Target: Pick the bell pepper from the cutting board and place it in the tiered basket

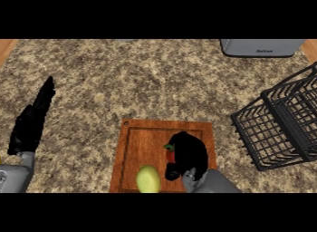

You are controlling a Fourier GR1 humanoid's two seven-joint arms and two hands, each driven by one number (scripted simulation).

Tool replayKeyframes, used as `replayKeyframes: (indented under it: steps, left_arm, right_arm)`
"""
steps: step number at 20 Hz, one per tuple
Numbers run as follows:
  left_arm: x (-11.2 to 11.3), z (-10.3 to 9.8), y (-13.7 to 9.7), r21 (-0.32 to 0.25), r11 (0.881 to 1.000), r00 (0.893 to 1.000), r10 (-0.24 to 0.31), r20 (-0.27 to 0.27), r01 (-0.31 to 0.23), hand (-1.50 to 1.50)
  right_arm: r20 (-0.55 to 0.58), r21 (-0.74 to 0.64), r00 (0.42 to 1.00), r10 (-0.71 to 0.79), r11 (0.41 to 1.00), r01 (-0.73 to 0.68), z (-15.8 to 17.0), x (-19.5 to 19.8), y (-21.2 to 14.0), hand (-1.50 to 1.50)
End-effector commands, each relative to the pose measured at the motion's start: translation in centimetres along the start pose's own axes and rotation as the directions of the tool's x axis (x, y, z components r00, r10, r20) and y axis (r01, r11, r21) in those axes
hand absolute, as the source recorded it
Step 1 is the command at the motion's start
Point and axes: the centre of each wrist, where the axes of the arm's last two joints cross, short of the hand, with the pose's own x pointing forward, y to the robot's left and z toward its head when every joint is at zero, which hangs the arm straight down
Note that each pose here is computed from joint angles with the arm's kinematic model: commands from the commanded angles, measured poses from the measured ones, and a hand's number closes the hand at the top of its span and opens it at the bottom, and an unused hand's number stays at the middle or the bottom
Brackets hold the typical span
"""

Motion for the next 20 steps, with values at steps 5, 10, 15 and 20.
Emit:
replayKeyframes:
  steps: [5,10,15,20]
  left_arm:
    - [0.5,0.5,0.0,0.003,1.000,1.000,0.012,-0.001,-0.012,0.00]
    - [0.2,-0.6,0.0,0.014,1.000,1.000,-0.005,-0.005,0.005,0.00]
    - [-1.2,0.1,0.6,0.031,0.999,1.000,0.006,-0.028,-0.005,0.00]
    - [-0.7,0.4,1.9,0.018,1.000,1.000,-0.002,-0.026,0.002,0.00]
  right_arm:
    - [-0.086,0.043,0.992,-0.090,0.995,0.094,1.7,1.6,0.0,1.50]
    - [0.249,0.032,0.967,0.049,0.998,-0.059,7.5,-1.6,4.6,1.50]
    - [0.530,-0.030,0.827,0.188,0.979,-0.203,13.8,-5.0,6.2,1.50]
    - [0.612,-0.106,0.790,-0.022,0.988,0.109,15.9,-4.0,4.2,1.50]
